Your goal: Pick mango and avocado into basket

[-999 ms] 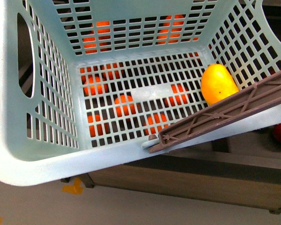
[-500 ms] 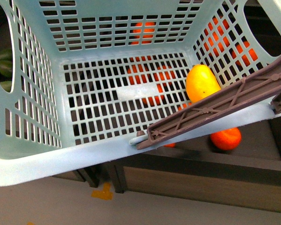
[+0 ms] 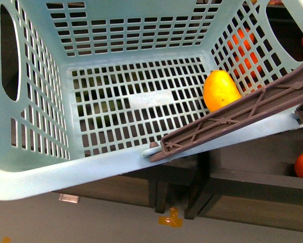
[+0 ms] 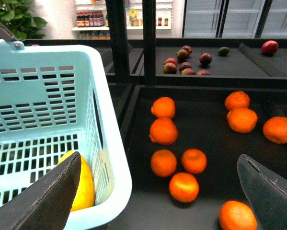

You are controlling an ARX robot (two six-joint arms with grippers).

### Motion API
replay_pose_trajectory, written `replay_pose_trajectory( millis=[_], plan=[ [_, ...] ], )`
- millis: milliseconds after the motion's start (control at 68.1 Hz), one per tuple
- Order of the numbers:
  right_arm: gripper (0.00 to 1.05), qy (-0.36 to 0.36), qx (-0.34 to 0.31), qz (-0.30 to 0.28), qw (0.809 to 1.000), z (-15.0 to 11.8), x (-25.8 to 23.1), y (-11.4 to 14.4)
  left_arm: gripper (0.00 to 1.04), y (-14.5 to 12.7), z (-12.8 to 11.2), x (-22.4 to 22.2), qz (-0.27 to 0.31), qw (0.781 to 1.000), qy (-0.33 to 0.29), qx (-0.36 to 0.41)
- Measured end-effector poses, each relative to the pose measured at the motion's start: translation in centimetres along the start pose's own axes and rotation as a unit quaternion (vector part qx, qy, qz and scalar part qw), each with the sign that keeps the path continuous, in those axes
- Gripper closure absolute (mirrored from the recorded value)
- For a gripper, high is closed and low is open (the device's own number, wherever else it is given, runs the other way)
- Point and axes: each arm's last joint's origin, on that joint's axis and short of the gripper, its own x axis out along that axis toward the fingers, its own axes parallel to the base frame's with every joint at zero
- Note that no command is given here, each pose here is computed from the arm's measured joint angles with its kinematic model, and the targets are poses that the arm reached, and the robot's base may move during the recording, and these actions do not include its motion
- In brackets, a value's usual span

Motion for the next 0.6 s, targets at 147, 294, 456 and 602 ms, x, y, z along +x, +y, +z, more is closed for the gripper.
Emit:
replay_pose_trajectory(
  millis=[147, 294, 456, 602],
  plan=[
    [0.09, 0.0, 0.0, 0.001, 1.0, 0.01, -0.01, 0.01, 0.91, -0.01, -0.01, 0.0, -0.001, 1.0, 0.001, 0.0],
    [0.09, 0.0, 0.0, 0.001, 1.0, 0.0, 0.0, 0.01, 0.91, 0.0, -0.01, 0.0, -0.001, 1.0, 0.001, -0.001],
    [0.09, 0.001, 0.0, 0.001, 1.0, -0.04, -0.01, 0.0, 0.91, 0.02, 0.02, 0.0, 0.0, 1.0, 0.0, -0.001],
    [0.09, 0.001, 0.0, 0.001, 1.0, -0.06, -0.02, -0.01, 0.91, 0.01, 0.02, 0.0, 0.001, 1.0, -0.001, 0.0]
  ],
)
